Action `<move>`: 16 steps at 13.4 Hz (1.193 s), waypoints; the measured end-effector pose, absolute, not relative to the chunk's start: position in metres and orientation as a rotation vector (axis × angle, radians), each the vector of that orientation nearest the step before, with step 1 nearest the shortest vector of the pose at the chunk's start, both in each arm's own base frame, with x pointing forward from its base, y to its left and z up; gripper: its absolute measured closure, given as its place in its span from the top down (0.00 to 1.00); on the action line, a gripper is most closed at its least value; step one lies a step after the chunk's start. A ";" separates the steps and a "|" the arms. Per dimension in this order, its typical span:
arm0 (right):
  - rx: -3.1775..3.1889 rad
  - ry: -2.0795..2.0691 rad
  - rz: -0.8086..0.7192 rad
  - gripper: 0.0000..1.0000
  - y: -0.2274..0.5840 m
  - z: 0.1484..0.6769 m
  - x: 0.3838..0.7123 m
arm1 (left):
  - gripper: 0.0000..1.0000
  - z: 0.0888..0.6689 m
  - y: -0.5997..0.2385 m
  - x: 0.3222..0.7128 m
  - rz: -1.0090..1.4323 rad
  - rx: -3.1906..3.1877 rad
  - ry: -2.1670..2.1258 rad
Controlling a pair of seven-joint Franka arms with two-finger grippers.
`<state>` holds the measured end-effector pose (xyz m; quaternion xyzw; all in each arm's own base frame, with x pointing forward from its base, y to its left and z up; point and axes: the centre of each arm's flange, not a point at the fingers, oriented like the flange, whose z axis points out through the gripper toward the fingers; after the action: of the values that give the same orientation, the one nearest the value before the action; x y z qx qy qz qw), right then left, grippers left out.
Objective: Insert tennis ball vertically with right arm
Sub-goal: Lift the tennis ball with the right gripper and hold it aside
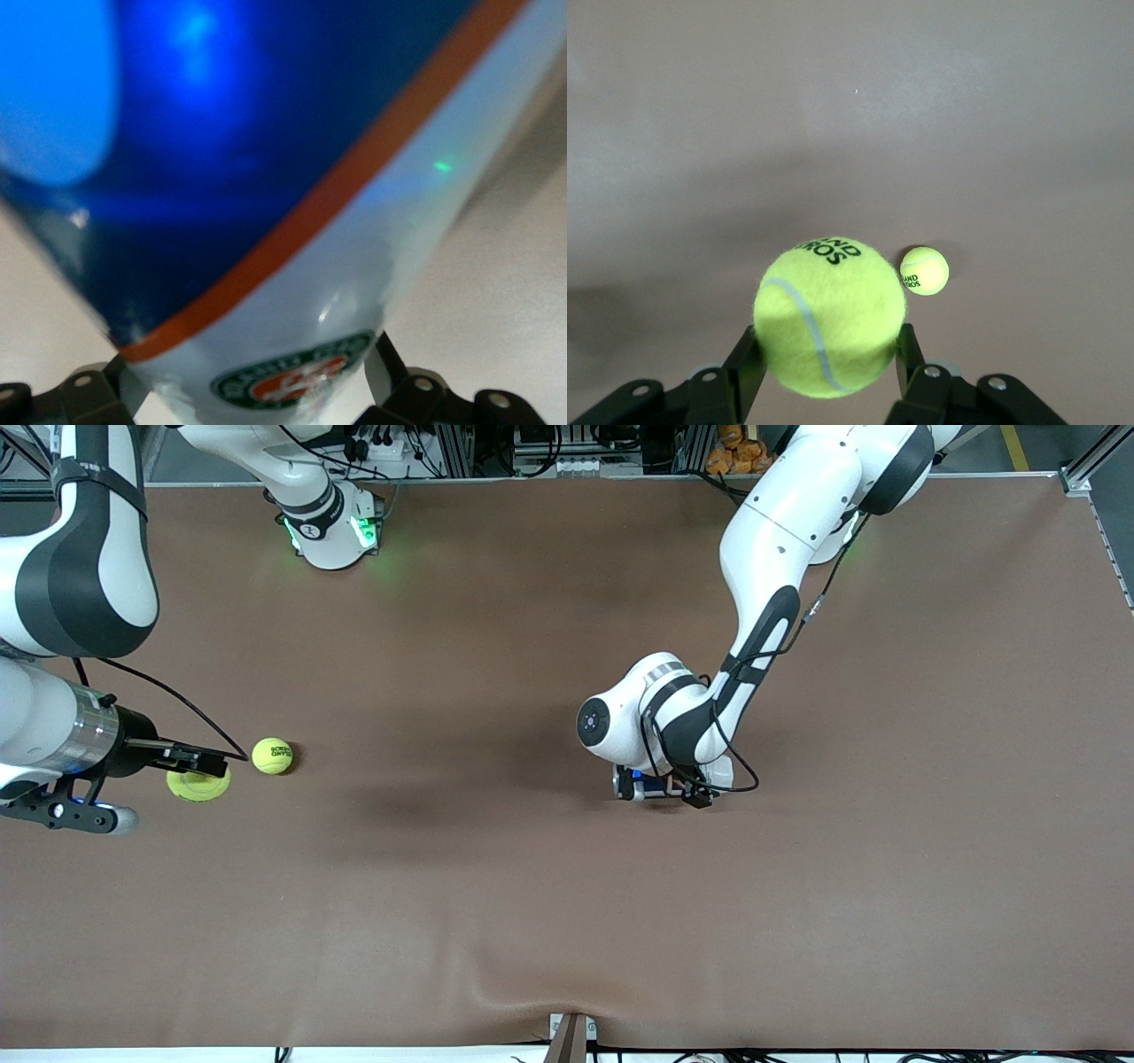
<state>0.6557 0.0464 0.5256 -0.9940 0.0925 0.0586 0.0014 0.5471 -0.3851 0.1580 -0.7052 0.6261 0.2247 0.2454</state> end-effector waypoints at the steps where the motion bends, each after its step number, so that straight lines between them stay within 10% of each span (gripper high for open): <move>1: -3.120 0.290 0.184 0.64 0.046 0.526 0.656 | 1.00 0.158 -0.385 0.547 0.613 -1.923 1.709; 16: -3.120 0.293 0.187 0.64 0.045 0.525 0.656 | 0.80 0.159 -0.387 0.548 0.606 -1.900 1.708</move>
<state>0.6557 0.0454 0.5246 -0.9938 0.0933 0.0596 0.0011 0.5477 -0.3867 0.1589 -0.6998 0.6288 0.2232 0.2551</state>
